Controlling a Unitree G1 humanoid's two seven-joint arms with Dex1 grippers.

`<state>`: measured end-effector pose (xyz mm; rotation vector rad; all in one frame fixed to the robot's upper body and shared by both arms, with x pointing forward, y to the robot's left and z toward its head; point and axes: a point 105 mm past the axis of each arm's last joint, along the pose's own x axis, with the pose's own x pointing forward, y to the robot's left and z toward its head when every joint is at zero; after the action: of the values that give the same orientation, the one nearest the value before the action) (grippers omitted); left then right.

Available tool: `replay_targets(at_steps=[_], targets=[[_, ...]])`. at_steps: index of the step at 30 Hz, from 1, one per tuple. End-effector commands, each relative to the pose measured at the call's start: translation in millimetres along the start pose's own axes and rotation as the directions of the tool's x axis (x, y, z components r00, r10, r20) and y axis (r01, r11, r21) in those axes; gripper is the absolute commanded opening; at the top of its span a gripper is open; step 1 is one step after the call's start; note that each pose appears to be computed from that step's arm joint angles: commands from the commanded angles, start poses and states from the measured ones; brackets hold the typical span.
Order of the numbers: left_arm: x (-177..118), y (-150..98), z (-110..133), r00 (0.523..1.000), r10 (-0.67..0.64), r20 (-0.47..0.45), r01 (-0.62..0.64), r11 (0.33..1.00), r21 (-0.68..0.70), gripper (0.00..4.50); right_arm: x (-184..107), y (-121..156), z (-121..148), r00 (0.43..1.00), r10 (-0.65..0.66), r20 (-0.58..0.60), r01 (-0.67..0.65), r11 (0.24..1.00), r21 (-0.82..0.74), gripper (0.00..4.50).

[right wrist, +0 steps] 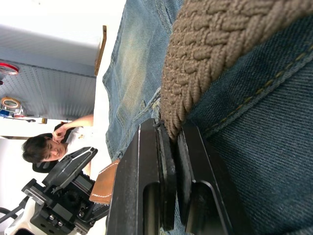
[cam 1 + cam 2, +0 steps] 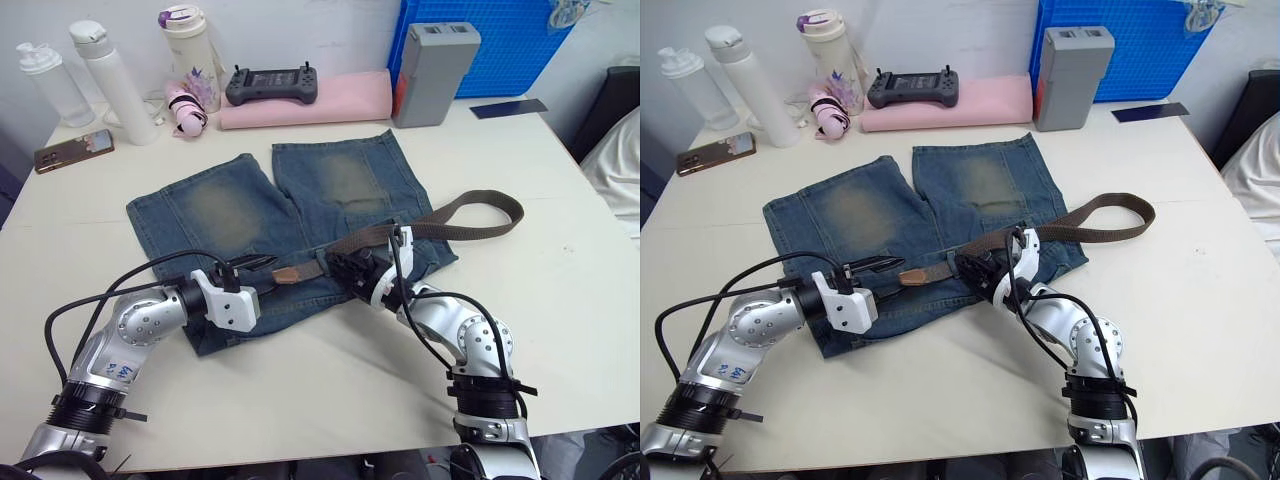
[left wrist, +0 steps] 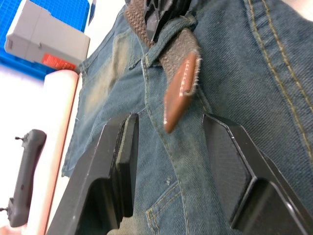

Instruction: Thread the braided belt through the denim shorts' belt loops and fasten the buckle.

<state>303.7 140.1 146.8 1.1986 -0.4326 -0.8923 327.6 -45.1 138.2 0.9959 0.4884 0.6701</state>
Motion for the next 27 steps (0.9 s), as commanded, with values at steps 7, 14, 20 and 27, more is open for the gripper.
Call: replay_targets(at_steps=[7, 14, 20, 27], targets=[[9, 1, 6, 0.999, -0.011, 0.048, 0.009, 0.999, 0.038, 2.34, -3, 13, 3, 0.999, 0.047, 0.02, -0.047, 0.999, -0.019, 0.0], [12, -6, 7, 0.997, -0.046, 0.062, 0.045, 0.999, 0.017, 0.03, -2, 14, 3, 0.999, 0.047, 0.022, -0.047, 0.999, -0.021, 0.0], [8, -6, 5, 0.997, -0.058, 0.051, 0.058, 0.998, 0.014, 0.03, -4, 18, 9, 0.998, 0.058, 0.037, -0.056, 0.997, -0.049, 0.0], [-1, -1, 4, 0.999, -0.036, 0.02, 0.036, 0.999, -0.005, 0.0, -28, 37, 38, 0.988, 0.123, 0.089, -0.101, 0.971, -0.219, 2.01]])
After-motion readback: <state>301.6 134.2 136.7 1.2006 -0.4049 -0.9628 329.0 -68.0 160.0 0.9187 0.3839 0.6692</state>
